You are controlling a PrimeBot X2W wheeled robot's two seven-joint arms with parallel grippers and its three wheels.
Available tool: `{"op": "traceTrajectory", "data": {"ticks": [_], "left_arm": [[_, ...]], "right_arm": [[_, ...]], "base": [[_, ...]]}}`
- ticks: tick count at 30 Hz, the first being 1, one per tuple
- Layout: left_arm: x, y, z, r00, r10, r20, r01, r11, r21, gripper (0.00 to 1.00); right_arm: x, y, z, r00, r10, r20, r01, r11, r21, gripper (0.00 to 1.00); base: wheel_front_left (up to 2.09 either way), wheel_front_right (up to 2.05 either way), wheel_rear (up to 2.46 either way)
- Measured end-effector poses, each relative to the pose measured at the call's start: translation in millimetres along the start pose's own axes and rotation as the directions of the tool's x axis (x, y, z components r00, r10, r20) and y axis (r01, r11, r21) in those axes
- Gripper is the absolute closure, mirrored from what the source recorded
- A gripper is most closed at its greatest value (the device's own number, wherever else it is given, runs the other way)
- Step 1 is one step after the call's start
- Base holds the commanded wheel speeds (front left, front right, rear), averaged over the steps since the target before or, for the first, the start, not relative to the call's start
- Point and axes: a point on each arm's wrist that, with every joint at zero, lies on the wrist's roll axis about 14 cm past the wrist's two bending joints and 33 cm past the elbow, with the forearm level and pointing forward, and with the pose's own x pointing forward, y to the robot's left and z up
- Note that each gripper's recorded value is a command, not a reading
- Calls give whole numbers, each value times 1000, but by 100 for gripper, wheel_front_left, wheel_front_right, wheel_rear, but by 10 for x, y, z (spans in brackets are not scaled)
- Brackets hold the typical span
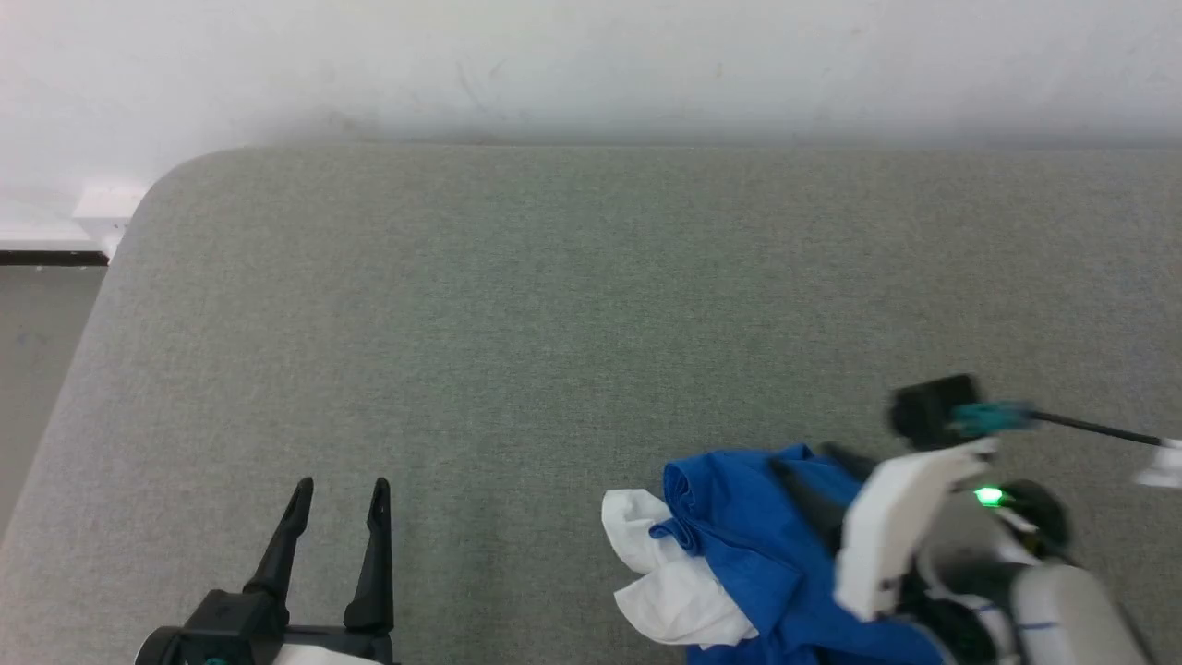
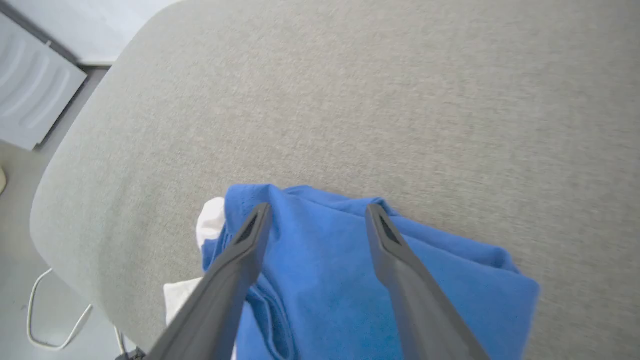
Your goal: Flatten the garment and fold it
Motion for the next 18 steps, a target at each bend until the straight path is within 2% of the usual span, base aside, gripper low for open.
{"op": "traceTrajectory", "data": {"ticks": [3,6,13,18], "left_arm": [[23,-31,6,1000,-11,3,11,1000,-1,0],[36,-44,9,1000,-18,3,18,1000,1,0],[44,-37,-40,1000,-26,-15,27,1000,12,0],[68,-33,-70,999,-33,-28,34,999,20,0]], "right_arm": [[-213,-372,48,992,-118,48,116,992,44,0],[-421,-690,-105,974,-226,29,224,971,82,0],[-622,-996,-485,946,-321,-45,325,934,148,0],[-518,-1028,-725,948,-306,-90,319,926,204,0]], "base": [[0,0,0],[0,0,0],[0,0,0],[0,0,0]]}}
